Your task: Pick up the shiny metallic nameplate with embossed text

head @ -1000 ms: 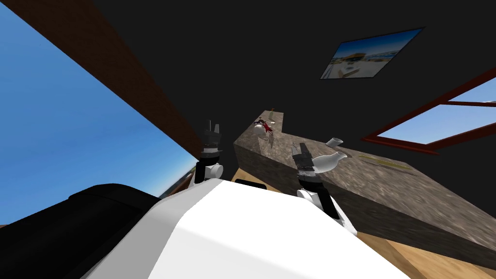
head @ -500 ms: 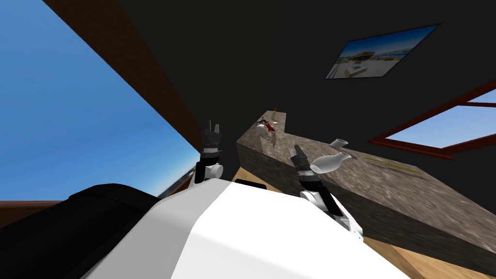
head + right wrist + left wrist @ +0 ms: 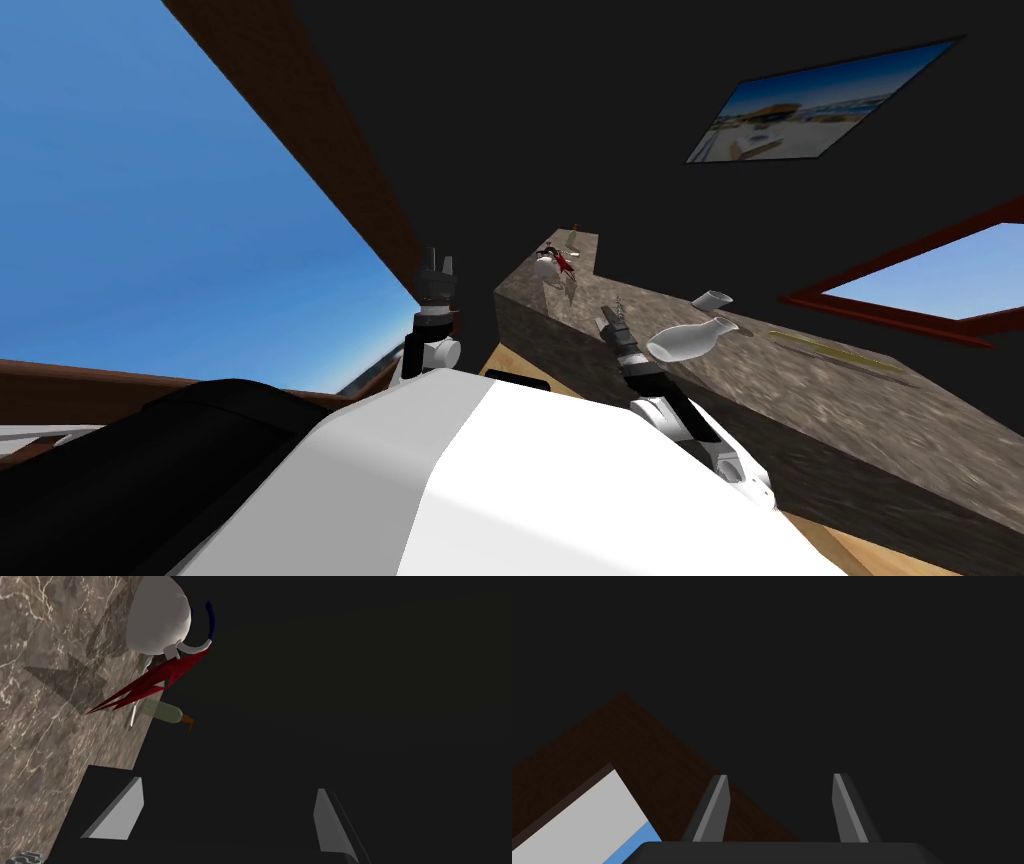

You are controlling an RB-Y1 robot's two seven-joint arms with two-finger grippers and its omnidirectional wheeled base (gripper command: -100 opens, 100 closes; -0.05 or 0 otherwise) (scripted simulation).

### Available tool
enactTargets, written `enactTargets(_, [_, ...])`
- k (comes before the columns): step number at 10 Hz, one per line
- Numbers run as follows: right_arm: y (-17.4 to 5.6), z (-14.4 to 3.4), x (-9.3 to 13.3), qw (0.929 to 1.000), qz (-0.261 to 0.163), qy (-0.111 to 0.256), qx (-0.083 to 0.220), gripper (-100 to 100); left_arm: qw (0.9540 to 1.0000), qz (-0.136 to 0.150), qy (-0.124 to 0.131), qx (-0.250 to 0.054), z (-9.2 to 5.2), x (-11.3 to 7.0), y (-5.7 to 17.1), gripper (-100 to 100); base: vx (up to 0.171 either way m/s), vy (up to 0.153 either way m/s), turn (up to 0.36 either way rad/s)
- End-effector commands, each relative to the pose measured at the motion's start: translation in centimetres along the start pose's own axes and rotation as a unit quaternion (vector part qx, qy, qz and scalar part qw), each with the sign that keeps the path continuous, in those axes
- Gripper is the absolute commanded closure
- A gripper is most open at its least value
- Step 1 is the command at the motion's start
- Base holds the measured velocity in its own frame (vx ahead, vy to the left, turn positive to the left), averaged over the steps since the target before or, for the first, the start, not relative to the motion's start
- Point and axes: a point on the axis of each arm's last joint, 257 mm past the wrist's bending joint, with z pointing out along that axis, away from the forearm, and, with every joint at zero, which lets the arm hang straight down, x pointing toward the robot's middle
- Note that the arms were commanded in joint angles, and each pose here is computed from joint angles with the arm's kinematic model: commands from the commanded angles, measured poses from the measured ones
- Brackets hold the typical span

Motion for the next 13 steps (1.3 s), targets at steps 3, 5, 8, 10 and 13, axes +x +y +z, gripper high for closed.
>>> enactTargets(3, [-3.4,-0.4,-0.4,0.9978,-0.02,0.032,0.054,-100,1.0,0.0,0.0,0.0,0.0,0.0,0.0,0,-0.026,0.014,0.089])
enactTargets(5, [-5.4,-0.9,-0.9,0.9943,-0.032,0.049,0.089,-100,1.0,0.0,0.0,0.0,0.0,0.0,0.0,0,-0.021,0.011,0.092])
enactTargets(8, [-9.4,-2.2,-2.0,0.9843,-0.044,0.069,0.156,-100,1.0,0.0,0.0,0.0,0.0,0.0,0.0,0,-0.018,0.004,0.12])
enactTargets(10, [-11.2,-3.1,-3.0,0.9759,-0.06,0.082,0.193,-100,1.0,0.0,0.0,0.0,0.0,0.0,0.0,0,-0.017,0.001,0.116])
enactTargets(13, [-12.8,-4.2,-4.8,0.9636,-0.088,0.099,0.233,-100,1.0,0.0,0.0,0.0,0.0,0.0,0.0,0,-0.015,-0.005,0.082])
